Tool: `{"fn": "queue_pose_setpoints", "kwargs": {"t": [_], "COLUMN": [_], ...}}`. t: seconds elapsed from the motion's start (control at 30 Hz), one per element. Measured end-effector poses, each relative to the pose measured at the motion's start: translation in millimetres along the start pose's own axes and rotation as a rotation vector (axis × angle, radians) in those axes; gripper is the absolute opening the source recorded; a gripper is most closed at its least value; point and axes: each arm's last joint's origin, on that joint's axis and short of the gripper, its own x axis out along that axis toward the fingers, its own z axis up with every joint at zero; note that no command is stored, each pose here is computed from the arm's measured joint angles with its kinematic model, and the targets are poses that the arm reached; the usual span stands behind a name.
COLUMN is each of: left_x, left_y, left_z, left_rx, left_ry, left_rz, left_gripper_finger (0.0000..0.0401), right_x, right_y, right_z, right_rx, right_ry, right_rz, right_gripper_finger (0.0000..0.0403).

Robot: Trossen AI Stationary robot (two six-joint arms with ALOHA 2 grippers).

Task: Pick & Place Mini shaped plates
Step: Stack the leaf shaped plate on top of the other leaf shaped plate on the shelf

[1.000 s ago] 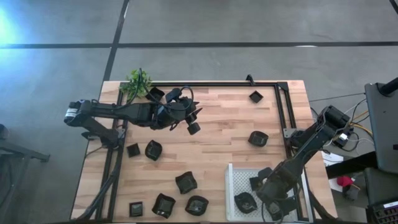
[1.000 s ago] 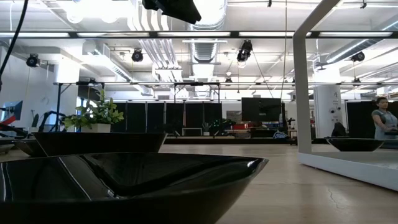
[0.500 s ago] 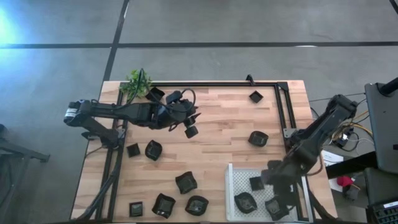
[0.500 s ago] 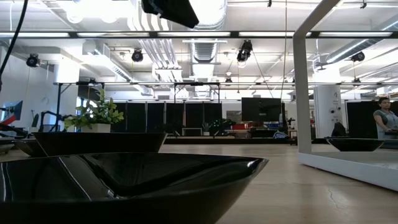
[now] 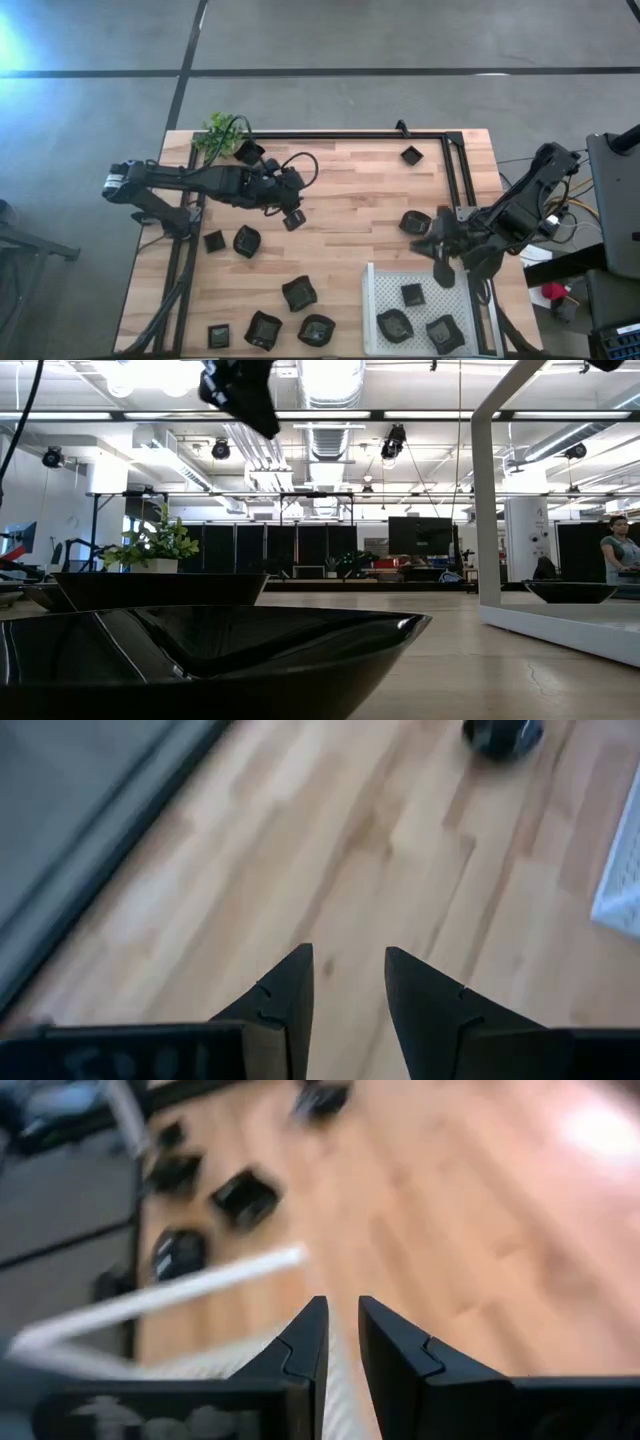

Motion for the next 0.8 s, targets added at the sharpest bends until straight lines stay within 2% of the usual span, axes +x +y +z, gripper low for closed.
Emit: {"fn": "queue_pose_setpoints", "kwargs": {"t": [0.27, 0.53, 0.67, 0.8], "left_x": [-2, -1, 4, 12], "left_y": [6, 4, -1, -10], "left_z": [-17, -24, -34, -51], "left_rx": [-0.074, -0.102, -0.068, 0.021], "left_ry": [0.191, 0.283, 0.346, 0.425], "left_rz": [0.023, -0.057, -0.125, -0.224], "left_gripper_finger": [0.0119, 0.0119, 0.0119, 0.012], "right_x": [-5, -3, -2, -1], "right_y": [-17, -31, -36, -38], "right_z": [9, 21, 24, 25], "right_rx": [-0.002, 0.066, 0.075, 0.057], "right_ry": [-0.207, -0.253, -0.26, -0.26], "right_rz": [-0.194, -0.276, -0.301, -0.314], "right_gripper_finger": [0.0056, 0.0056, 0.0056, 0.0056]}}
